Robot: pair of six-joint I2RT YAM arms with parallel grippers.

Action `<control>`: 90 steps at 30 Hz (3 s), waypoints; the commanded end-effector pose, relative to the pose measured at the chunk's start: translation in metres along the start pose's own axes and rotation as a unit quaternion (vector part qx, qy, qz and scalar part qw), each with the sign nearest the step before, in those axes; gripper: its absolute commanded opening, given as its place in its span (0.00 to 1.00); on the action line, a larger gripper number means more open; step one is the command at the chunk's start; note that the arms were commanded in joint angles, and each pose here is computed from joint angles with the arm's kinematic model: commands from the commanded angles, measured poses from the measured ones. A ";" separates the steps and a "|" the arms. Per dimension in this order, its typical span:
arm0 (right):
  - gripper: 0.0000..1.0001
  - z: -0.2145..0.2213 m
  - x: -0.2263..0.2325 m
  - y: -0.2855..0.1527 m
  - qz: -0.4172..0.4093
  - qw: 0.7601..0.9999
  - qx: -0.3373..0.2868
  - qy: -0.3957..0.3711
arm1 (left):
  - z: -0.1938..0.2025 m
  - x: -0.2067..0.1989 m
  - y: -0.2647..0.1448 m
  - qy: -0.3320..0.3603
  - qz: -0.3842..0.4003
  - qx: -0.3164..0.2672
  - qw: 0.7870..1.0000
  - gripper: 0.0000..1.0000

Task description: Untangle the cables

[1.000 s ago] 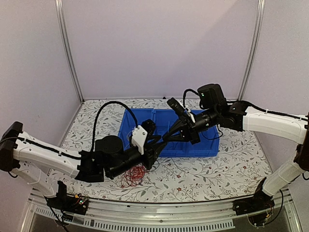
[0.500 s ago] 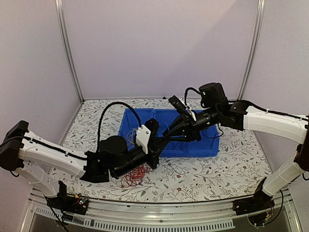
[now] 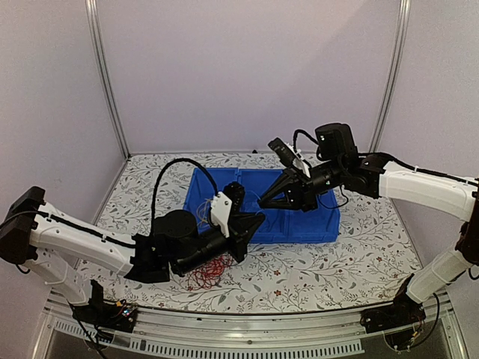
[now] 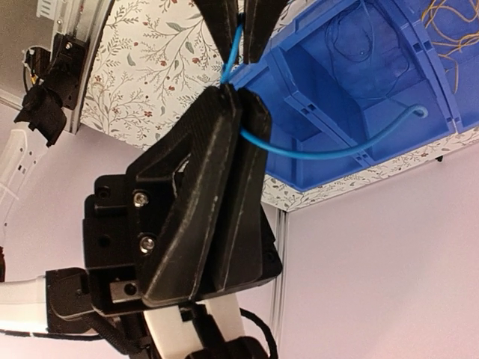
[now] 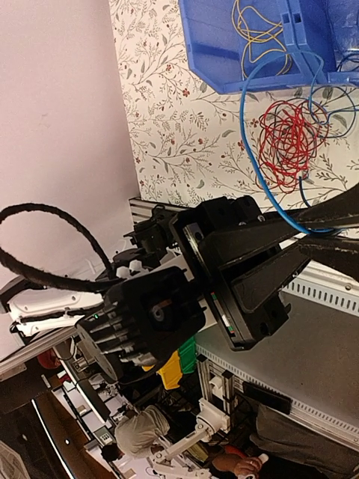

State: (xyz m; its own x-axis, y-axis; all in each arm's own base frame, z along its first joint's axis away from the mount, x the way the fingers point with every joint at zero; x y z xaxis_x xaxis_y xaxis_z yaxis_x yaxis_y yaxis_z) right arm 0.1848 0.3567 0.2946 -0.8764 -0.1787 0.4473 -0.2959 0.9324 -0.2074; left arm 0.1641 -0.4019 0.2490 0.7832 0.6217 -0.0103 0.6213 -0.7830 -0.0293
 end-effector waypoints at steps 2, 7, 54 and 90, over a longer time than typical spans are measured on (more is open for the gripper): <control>0.06 -0.015 0.014 -0.006 -0.021 1.000 -0.019 -0.013 | -0.004 0.000 0.001 -0.014 0.010 -0.007 1.000 0.00; 0.00 -0.016 0.016 -0.007 -0.028 0.999 -0.021 -0.011 | -0.002 0.001 0.003 -0.015 0.006 0.002 1.000 0.00; 0.00 -0.033 0.032 -0.020 -0.057 0.998 -0.038 0.003 | 0.100 0.068 0.048 -0.142 -0.126 0.146 0.971 0.44; 0.00 -0.119 0.048 -0.049 0.023 0.990 -0.067 -0.125 | 0.172 0.119 0.000 -0.285 -0.188 0.174 0.924 0.56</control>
State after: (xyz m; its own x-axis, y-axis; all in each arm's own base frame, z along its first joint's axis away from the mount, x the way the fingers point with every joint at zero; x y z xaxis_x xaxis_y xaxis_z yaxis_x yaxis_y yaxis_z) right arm 0.1940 0.3427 0.4132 -0.9293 -0.2278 0.2907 -0.2658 0.9590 -0.0981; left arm 0.2556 -0.3324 0.0940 0.3243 0.8146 -0.4809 0.7451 -0.5331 -0.4007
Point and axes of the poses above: each gripper's point midway between its finger pads, its own y axis out along the fingers, its own x axis along the line the jaws close on, z = x × y, the point moved 2 cm from there along -y, back along the fingers, and after that the axes turned 7 degrees about y, right-handed, at the moved point
